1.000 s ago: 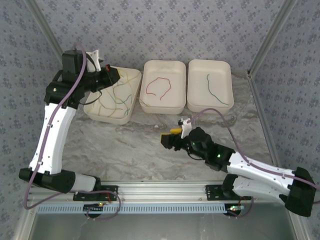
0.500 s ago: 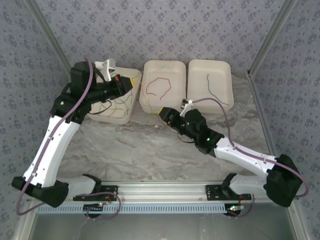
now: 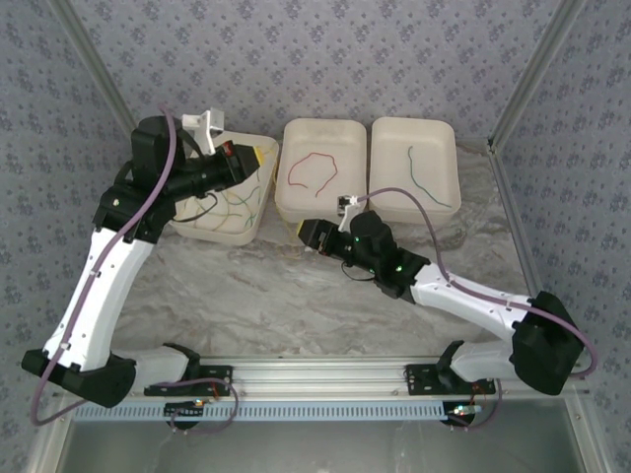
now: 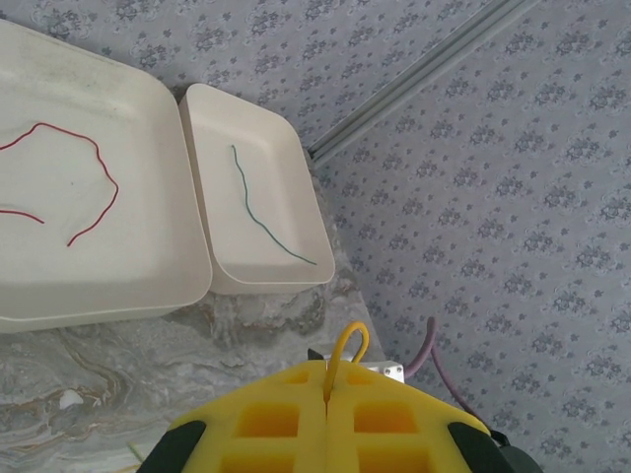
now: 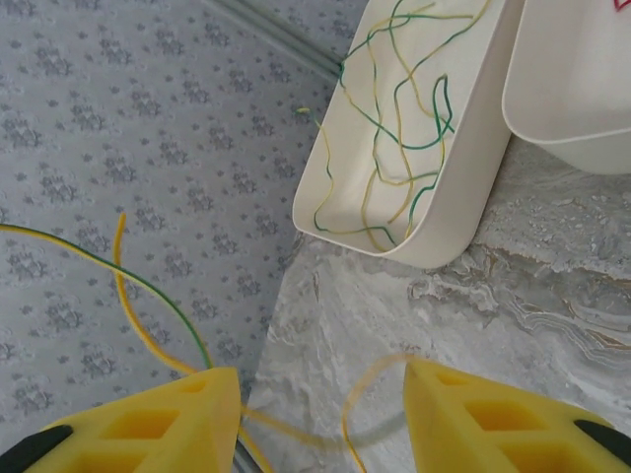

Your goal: Untangle the cables

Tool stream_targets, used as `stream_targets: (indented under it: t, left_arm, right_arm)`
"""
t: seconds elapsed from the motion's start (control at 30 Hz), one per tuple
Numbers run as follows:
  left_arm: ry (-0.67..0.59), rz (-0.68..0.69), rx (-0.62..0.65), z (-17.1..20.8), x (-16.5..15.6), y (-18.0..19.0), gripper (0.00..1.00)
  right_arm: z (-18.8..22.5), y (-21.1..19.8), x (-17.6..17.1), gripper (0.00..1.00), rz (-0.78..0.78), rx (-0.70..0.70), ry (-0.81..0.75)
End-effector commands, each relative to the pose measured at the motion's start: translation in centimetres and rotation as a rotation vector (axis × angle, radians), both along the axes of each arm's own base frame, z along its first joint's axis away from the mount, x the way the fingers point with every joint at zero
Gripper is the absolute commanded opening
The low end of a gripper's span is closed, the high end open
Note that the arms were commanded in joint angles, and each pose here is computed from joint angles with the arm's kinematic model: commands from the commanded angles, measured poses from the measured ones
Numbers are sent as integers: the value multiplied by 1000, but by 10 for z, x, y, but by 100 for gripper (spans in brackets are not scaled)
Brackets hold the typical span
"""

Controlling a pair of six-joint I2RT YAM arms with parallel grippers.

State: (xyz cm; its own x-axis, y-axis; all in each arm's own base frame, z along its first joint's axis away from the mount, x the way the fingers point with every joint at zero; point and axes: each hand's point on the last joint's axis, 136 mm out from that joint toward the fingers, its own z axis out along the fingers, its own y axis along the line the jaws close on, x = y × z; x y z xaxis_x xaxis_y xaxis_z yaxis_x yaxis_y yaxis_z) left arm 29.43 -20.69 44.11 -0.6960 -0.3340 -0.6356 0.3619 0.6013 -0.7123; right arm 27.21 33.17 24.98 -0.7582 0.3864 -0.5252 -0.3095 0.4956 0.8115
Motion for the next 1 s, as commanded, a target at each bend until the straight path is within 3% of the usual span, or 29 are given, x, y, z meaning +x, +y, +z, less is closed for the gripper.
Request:
stream_targets:
  t: [0.0,0.47,0.7,0.97]
  left_arm:
    - [-28,-6,-6,9,-2,0,0]
    - [-25,-10,-6,10,-1,-1,0]
    - [-27,-21,-23,14,-2,-3,0]
    - [-17,-29,-30,13,-6,-4,0]
  right_arm:
    - [0,10,-4,50,88,-41,-54]
    - [3,23,-24,61,183,-14,-83]
    - [-10,19,-13,62,176,-141,-125]
    - [-6,8,-23,65,178,-201,-172]
